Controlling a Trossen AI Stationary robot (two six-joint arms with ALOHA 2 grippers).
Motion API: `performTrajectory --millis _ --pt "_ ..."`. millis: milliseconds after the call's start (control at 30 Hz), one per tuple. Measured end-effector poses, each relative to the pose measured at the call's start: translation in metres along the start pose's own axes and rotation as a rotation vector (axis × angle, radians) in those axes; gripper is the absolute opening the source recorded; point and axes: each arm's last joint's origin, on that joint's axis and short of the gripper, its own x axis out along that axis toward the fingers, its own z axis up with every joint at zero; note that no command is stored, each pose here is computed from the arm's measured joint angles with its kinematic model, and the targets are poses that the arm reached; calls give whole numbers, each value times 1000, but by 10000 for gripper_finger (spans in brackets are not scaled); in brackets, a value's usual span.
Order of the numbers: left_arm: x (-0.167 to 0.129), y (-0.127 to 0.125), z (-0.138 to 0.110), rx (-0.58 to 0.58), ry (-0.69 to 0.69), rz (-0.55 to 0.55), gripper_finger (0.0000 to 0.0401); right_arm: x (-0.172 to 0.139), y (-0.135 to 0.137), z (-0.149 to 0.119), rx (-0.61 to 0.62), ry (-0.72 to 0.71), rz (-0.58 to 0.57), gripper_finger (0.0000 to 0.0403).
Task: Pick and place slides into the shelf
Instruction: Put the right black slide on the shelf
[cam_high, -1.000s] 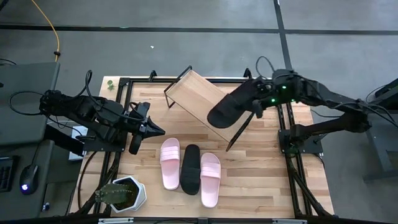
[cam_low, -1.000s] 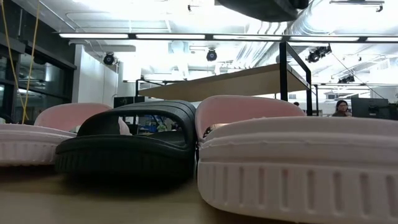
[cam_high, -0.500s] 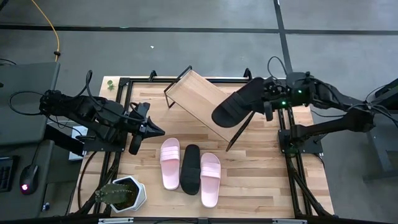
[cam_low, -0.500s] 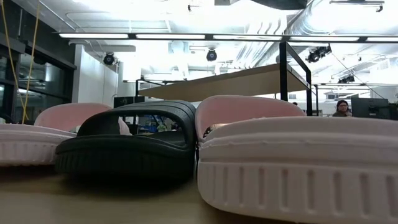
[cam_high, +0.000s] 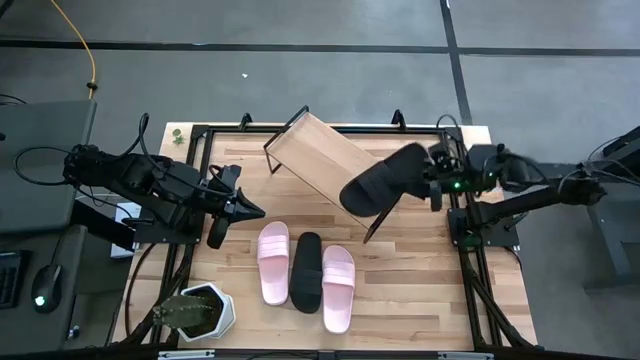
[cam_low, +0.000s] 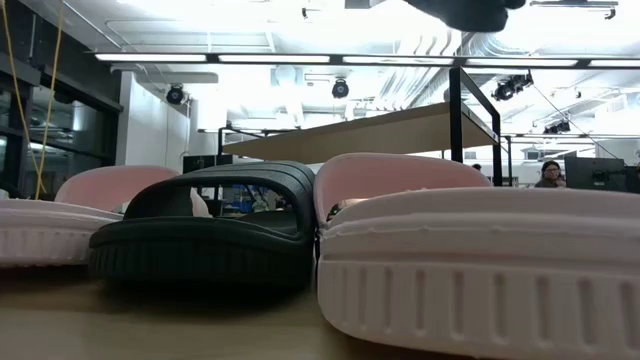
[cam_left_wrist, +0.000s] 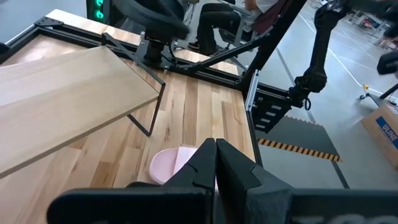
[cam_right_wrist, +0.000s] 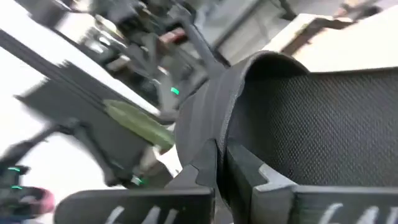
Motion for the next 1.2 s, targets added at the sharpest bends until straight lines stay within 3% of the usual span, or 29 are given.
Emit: performTrajectory --millis 133,233,433,667,833,1000,1200 --pt "0 0 0 -1 -2 -1 1 3 -10 -11 22 -123 137 0" --pt "0 0 0 -1 -1 -1 1 8 -22 -23 47 -135 201 0" --pt "0 0 0 -1 -2 0 1 17 -50 -45 154 -54 162 0" --pt "0 0 0 -2 -3 -1 1 13 -50 -28 91 -110 161 0" --pt "0 0 0 -2 -4 -1 1 13 -65 -24 95 -39 111 0" --pt "0 0 0 -5 -4 -1 1 11 -75 -16 89 12 157 0" --pt "0 0 0 -16 -3 -1 1 9 -85 -10 96 24 137 0"
